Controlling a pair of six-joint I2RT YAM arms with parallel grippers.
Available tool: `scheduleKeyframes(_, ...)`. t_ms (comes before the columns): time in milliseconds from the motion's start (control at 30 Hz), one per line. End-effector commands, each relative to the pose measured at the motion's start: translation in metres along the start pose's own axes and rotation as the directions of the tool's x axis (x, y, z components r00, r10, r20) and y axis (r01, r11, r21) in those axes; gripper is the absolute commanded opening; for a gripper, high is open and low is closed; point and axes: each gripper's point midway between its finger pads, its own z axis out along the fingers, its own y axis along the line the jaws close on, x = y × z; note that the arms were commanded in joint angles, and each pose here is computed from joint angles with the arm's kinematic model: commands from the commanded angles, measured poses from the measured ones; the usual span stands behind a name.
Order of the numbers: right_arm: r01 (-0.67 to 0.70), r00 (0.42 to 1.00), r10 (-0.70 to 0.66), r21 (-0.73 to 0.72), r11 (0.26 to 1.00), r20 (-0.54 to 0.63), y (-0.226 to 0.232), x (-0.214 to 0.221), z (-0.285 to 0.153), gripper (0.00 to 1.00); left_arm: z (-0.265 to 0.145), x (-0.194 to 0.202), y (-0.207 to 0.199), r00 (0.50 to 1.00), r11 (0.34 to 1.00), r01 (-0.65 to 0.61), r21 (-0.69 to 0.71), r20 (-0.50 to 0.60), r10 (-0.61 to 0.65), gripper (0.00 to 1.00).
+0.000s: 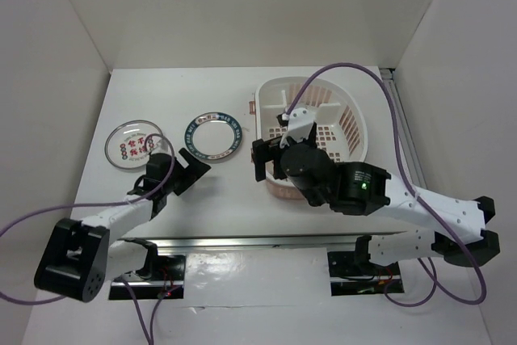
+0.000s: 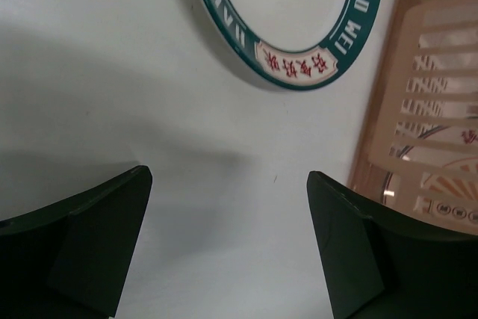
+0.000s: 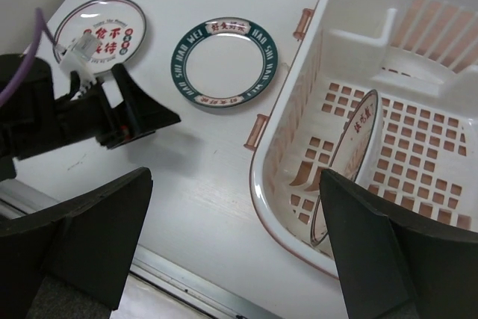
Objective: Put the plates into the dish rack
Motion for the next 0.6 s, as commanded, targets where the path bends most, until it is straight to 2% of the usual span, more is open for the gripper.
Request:
scheduleKeyframes(0, 0.002, 0.999, 0.001, -0.076, 0.997, 0.034, 0.017, -0.006, 0.000, 1.00, 0.017, -0.032, -0.032, 0.991, 0.992, 0.015, 0.128, 0.133, -0.032, 0.99)
scheduleKeyframes(367, 0.025, 0.999, -0.022, -0.087, 0.996, 0.034, 0.028, 0.002, 0.002, 1.00, 0.071, -0.036, -0.007, 0.987, 0.992, 0.118, -0.048, 0.118, -0.112, 0.94)
scheduleKeyframes(433, 0.018, 0.999, -0.015, -0.090, 0.996, 0.040, 0.029, 0.001, 0.002, 1.00, 0.073, -0.039, -0.008, 0.983, 0.988, 0.145, -0.058, 0.123, -0.137, 0.89)
scheduleKeyframes(467, 0.022, 0.999, -0.018, -0.101, 0.995, 0.038, 0.033, 0.002, 0.000, 1.00, 0.075, -0.035, -0.003, 0.984, 0.986, 0.146, -0.078, 0.112, -0.137, 0.81)
scheduleKeyframes(567, 0.025, 0.999, -0.021, -0.103, 0.994, 0.041, 0.034, 0.002, -0.002, 1.00, 0.077, -0.033, 0.007, 0.981, 0.977, 0.165, -0.136, 0.129, -0.148, 0.73)
